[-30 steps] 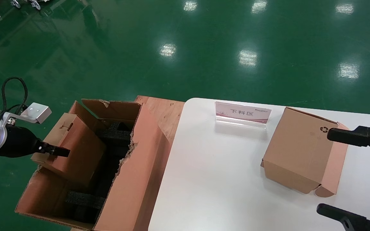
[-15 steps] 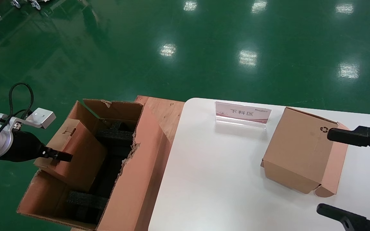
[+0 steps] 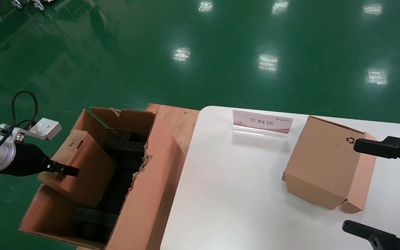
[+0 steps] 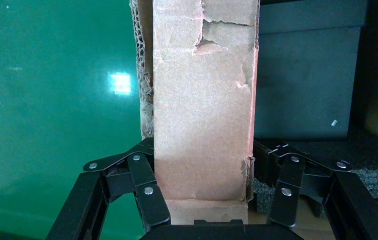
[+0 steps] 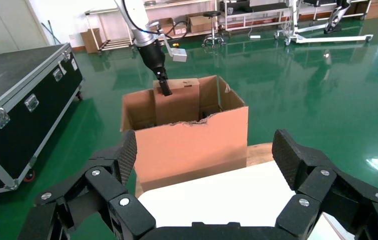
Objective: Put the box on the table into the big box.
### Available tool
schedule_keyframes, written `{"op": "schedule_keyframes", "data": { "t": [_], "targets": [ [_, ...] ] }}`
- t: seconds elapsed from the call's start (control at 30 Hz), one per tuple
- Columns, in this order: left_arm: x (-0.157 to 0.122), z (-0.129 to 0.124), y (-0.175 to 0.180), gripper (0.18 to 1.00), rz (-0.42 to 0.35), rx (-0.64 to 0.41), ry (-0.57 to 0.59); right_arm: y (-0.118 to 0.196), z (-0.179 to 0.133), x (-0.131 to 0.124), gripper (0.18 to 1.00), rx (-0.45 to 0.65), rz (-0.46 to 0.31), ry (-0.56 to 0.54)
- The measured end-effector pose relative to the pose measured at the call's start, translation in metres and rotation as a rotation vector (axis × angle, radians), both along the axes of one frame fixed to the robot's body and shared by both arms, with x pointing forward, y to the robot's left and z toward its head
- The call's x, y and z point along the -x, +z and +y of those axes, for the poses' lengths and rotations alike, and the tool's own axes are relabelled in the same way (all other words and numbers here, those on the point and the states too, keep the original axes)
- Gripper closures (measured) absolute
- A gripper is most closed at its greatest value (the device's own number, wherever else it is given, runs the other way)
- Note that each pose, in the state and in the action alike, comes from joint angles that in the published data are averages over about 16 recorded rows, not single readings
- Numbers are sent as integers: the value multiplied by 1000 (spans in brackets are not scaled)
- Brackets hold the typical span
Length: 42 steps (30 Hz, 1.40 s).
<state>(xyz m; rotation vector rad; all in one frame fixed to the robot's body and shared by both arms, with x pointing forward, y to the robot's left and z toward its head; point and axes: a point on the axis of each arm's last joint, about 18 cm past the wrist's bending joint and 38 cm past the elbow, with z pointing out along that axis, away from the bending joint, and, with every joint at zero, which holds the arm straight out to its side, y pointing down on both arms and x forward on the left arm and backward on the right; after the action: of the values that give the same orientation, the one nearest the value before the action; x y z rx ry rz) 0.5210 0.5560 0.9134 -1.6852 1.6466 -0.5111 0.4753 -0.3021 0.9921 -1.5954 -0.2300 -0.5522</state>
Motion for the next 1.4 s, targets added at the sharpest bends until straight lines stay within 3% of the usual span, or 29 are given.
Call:
{"op": "schedule_keyframes", "data": {
  "t": [0.2, 0.63, 1.07, 1.17, 1.4],
  "targets": [
    [0, 0, 0, 910, 1, 0, 0, 0, 0, 0, 183, 0, 0, 0],
    [0, 0, -1, 807, 2, 0, 0, 0, 0, 0, 183, 0, 0, 0],
    [0, 0, 0, 562, 1, 0, 0, 0, 0, 0, 184, 0, 0, 0],
    [0, 0, 0, 466, -1, 1, 0, 0, 0, 0, 184, 0, 0, 0],
    [-1, -1, 2, 392, -6, 3, -2, 0, 0, 0, 184, 0, 0, 0]
  ]
}}
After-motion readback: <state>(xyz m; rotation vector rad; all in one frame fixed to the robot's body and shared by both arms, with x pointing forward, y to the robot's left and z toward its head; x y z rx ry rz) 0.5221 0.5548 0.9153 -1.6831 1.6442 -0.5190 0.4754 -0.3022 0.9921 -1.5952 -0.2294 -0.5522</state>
